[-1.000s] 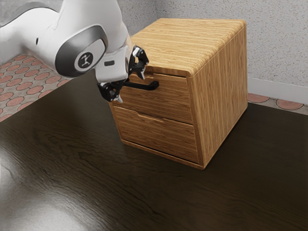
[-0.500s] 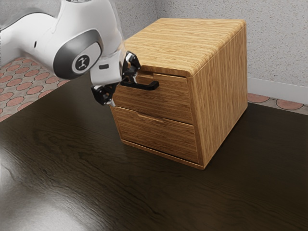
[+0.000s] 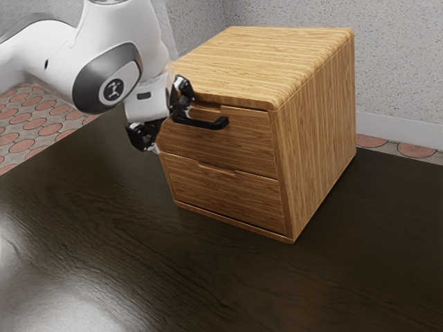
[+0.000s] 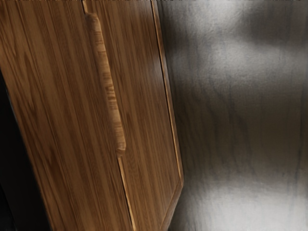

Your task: Pull the drawer handle with one arm to open the drawer

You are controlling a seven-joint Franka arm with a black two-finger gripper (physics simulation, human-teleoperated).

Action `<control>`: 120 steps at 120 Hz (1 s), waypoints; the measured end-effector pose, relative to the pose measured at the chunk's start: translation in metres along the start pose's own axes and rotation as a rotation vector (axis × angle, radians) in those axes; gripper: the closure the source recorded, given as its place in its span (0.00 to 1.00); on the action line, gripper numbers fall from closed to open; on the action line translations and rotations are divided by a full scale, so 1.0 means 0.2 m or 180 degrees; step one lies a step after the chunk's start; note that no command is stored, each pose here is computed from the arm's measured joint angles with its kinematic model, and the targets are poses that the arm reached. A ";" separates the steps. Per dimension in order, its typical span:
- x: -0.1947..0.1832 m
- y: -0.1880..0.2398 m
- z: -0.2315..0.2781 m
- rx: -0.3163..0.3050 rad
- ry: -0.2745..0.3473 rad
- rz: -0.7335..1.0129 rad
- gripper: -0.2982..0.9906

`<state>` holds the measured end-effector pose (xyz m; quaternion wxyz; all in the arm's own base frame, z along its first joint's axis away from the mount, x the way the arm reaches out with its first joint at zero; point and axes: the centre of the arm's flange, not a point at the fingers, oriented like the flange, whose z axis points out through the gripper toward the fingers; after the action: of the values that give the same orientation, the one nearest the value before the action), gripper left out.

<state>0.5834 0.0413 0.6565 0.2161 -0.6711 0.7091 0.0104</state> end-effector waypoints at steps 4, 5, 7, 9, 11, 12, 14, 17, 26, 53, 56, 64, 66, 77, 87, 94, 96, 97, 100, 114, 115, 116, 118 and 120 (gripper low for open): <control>0.00 0.01 -0.01 -0.0015 0.0012 -0.0008 0.26; 0.00 0.01 -0.01 -0.0018 0.0015 -0.0010 0.26; 0.00 0.01 -0.01 -0.0026 0.0020 -0.0013 0.26; 0.00 0.01 -0.01 -0.0034 0.0024 -0.0015 0.25; 0.00 0.01 -0.01 -0.0041 0.0028 -0.0018 0.25; 0.00 0.01 -0.01 -0.0045 0.0030 -0.0019 0.25; 0.00 0.02 -0.01 -0.0052 0.0034 -0.0020 0.25; 0.00 0.02 -0.01 -0.0064 0.0039 -0.0022 0.25; 0.00 0.02 0.00 -0.0094 0.0067 -0.0031 0.25; 0.11 0.16 -0.15 -0.0072 0.0118 0.0075 0.28; 0.15 0.19 -0.18 -0.0059 0.0126 0.0112 0.29; 0.17 0.27 -0.23 -0.0051 0.0136 0.0133 0.30; 0.16 0.29 -0.24 -0.0049 0.0136 0.0127 0.29; 0.12 0.42 -0.27 -0.0067 0.0141 0.0068 0.27; 0.00 0.58 -0.27 -0.0094 0.0161 -0.0089 0.27; -0.07 0.72 -0.28 -0.0091 0.0186 -0.0196 0.21; -0.08 0.75 -0.29 -0.0089 0.0192 -0.0214 0.20; -0.09 0.77 -0.29 -0.0088 0.0194 -0.0223 0.20; -0.10 0.80 -0.29 -0.0082 0.0201 -0.0242 0.20; -0.12 0.82 -0.38 0.0004 0.0208 -0.0305 0.23; -0.12 0.81 -0.42 0.0037 0.0208 -0.0320 0.24; -0.12 0.81 -0.47 0.0075 0.0212 -0.0339 0.24; -0.12 0.79 -0.58 0.0157 0.0227 -0.0389 0.24; -0.11 0.77 -0.69 0.0239 0.0247 -0.0444 0.24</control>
<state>0.3950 0.0350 0.7461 0.2136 -0.7103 0.6683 -0.0572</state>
